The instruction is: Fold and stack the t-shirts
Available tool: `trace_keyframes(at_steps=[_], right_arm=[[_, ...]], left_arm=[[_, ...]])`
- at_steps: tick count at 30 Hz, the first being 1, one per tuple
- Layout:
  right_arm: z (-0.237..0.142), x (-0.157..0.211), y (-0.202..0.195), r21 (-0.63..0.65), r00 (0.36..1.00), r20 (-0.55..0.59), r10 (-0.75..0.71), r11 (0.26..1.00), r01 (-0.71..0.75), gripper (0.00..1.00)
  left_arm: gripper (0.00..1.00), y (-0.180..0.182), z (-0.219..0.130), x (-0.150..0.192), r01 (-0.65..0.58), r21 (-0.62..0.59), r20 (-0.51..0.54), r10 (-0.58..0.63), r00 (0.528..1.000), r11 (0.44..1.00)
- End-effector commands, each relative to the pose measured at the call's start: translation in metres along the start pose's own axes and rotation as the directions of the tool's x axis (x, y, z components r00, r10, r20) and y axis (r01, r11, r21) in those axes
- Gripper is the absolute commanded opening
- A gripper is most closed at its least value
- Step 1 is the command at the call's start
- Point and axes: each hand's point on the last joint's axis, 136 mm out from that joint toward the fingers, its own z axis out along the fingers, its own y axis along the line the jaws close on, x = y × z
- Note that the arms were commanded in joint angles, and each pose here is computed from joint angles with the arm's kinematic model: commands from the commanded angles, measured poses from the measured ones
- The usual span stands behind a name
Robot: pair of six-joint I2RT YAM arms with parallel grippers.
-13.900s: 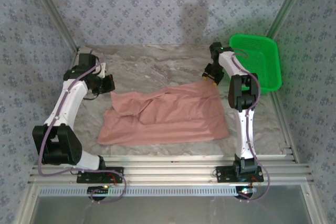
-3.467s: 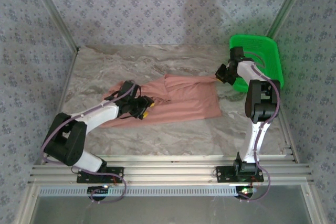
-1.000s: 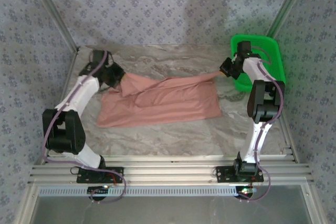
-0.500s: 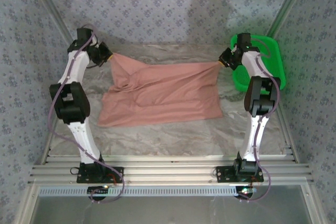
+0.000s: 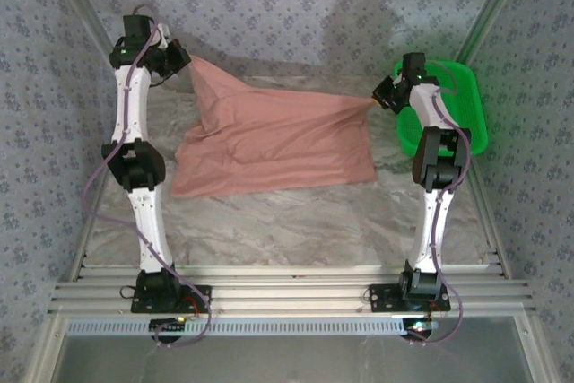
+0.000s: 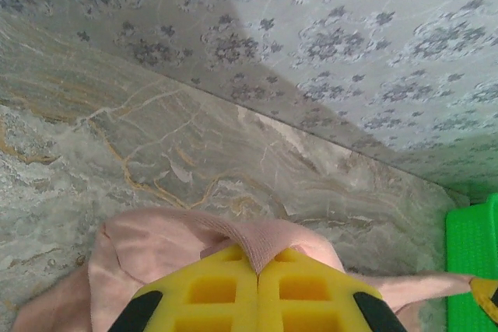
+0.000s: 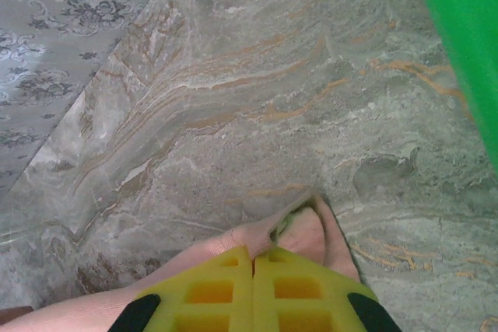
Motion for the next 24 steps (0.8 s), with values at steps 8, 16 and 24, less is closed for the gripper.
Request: trace_keyframes(at_steps=[8, 16, 24], right_arm=[[-0.003, -0.015, 0.006, -0.011, 0.999, 0.036, -0.007, 1.0, 0.007, 0.0], [-0.018, 0.015, -0.006, 0.028, 0.999, -0.005, -0.051, 0.998, 0.051, 0.0], [-0.026, 0.043, -0.027, 0.069, 0.998, -0.05, -0.049, 0.996, 0.053, 0.0]], left_arm=[[0.0, 0.004, -0.005, 0.012, -0.013, 0.006, -0.058, 0.014, 0.998, 1.0], [0.0, 0.009, -0.044, 0.039, 0.112, 0.03, -0.073, -0.109, 0.991, 0.993], [0.0, 0.082, -0.081, 0.096, 0.336, -0.015, -0.042, -0.337, 0.941, 0.942]])
